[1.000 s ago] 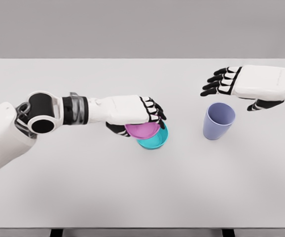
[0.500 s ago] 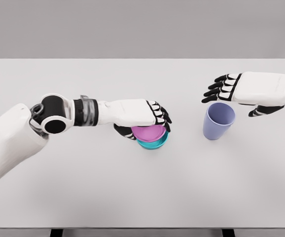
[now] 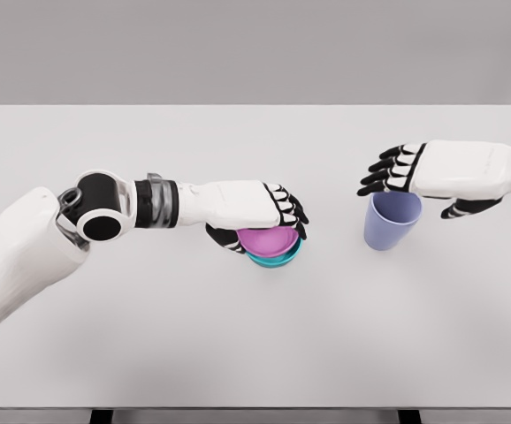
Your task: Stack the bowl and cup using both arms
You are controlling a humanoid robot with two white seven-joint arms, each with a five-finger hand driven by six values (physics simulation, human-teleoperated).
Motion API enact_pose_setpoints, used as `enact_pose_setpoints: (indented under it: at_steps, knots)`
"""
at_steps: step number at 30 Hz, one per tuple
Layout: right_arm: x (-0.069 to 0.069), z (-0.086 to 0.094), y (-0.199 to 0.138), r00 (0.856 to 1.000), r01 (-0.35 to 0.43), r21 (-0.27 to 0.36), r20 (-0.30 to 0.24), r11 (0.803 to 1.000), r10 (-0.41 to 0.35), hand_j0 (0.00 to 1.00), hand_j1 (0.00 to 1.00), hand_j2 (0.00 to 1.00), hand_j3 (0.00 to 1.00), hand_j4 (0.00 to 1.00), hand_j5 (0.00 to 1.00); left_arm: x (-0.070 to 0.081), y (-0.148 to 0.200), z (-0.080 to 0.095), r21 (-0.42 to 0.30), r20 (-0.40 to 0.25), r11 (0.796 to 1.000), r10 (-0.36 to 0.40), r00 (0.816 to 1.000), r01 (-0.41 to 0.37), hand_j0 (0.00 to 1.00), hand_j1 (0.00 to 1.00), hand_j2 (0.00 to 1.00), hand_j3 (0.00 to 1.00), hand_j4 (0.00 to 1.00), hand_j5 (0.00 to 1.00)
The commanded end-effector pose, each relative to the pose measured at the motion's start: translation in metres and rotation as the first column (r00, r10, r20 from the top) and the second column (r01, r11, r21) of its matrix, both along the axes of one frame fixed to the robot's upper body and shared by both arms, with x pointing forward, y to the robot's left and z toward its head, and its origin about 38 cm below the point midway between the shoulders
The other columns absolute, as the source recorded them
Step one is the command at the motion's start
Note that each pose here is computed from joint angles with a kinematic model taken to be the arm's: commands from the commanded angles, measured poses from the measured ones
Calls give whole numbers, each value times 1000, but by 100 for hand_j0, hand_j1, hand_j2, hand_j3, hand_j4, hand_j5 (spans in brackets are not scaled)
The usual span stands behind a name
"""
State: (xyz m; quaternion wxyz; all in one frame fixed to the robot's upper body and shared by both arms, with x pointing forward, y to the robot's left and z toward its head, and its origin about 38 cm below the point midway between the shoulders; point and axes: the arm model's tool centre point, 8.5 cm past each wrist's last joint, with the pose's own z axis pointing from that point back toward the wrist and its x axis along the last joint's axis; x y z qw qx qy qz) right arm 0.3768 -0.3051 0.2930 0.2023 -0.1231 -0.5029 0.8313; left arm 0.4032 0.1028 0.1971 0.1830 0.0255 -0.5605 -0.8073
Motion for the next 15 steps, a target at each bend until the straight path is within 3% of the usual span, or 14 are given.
enact_pose_setpoints:
  at_steps: [1,13,15]
  knots:
    - [0,-1,1,1000,-1,5,-6,1000,1,100,100,100,100,100,100,0,0,1,-3,-1,1000,1,1000,-1,76,76,76,76,76,76]
    - [2,-11,1,1000,2,-17,-21,1000,-2,100,100,100,100,100,100,3,2,-3,0,-12,1000,12,1000,-12,78,78,78,78,78,78]
    - [8,-13,-3,999,25,-19,-24,1000,-25,100,100,100,100,100,100,3,3,-2,2,-9,1000,13,1000,-13,95,95,95,95,95,95]
